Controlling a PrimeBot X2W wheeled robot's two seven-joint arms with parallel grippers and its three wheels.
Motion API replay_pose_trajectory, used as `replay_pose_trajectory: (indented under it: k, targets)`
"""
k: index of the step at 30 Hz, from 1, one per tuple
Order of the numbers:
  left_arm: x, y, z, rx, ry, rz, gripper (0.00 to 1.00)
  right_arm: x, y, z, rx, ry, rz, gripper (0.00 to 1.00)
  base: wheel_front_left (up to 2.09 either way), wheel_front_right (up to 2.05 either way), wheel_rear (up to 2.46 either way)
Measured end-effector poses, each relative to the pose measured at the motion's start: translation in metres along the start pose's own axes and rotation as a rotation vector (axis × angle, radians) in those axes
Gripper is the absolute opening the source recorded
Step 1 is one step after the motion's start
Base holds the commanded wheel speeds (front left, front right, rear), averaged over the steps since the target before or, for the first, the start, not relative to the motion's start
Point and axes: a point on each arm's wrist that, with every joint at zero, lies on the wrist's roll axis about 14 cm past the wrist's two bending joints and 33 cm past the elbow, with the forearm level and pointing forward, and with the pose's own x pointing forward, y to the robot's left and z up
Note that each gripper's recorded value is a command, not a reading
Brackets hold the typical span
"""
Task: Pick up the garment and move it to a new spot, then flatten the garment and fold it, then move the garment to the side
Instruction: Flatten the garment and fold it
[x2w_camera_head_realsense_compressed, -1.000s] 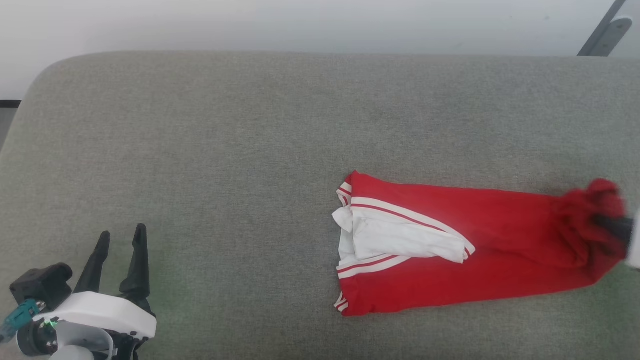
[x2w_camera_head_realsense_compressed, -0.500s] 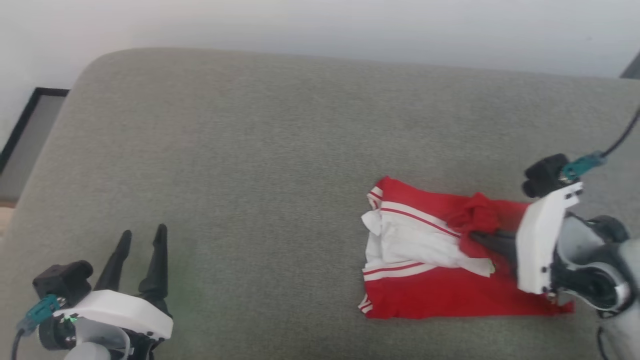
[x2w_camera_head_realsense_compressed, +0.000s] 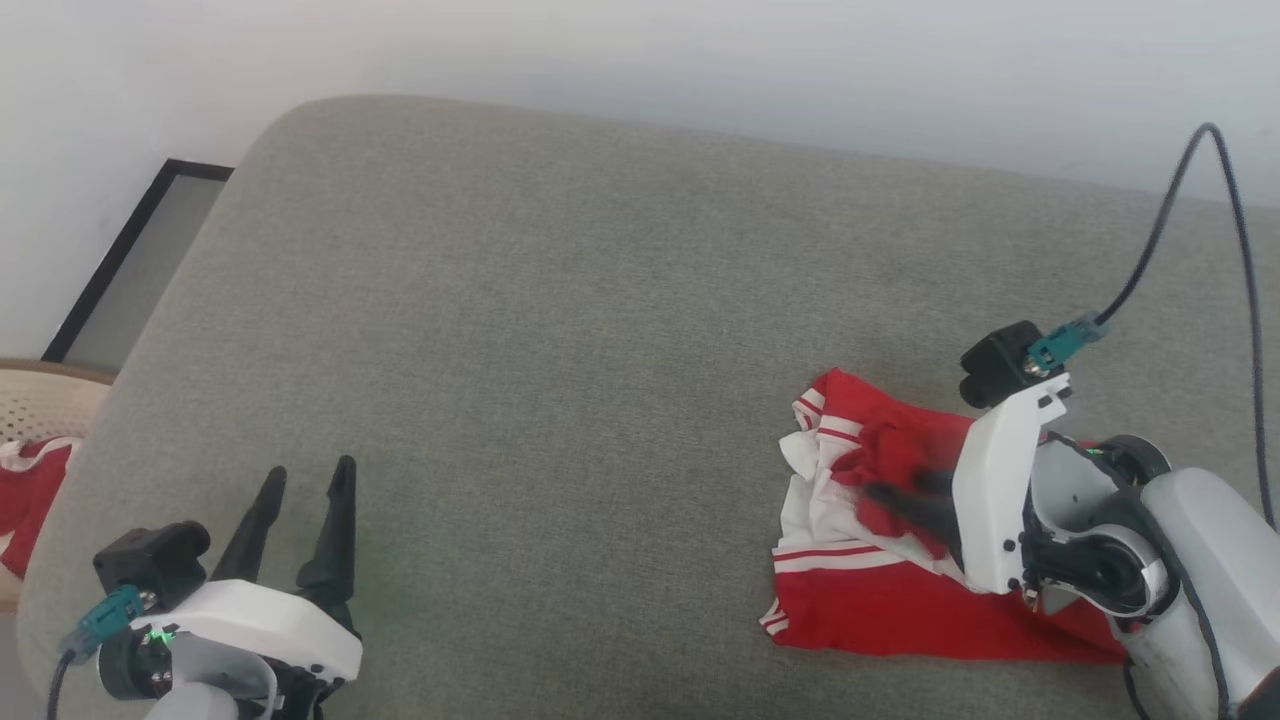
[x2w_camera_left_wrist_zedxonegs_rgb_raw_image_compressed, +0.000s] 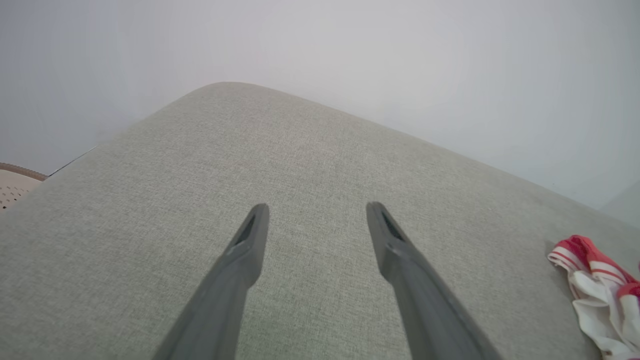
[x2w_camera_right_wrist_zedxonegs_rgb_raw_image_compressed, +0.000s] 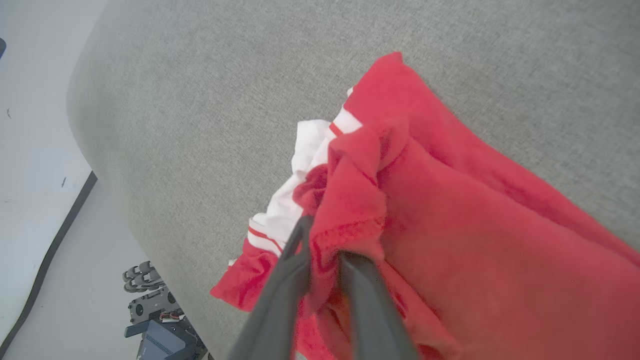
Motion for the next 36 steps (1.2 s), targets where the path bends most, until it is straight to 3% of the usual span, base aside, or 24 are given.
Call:
replay_pose_trajectory:
  k: [11, 23, 36]
  targets:
    - [0.01, -0.008, 0.007, -0.011, -0.02, -0.028, 1.0, -0.039, -0.011, 0.026, -0.003, -0.158, -0.041, 1.0, 0.0, 0.0, 0.0]
    - [0.018, -0.024, 0.008, 0.007, -0.019, -0.087, 1.0, -0.122, -0.073, 0.026, 0.073, -0.458, -0.298, 1.0, 0.0, 0.0, 0.0]
    - [0.018, -0.04, 0.011, 0.035, -0.022, -0.151, 1.0, -0.195, -0.116, -0.018, 0.089, -0.7, -0.574, 1.0, 0.0, 0.0, 0.0]
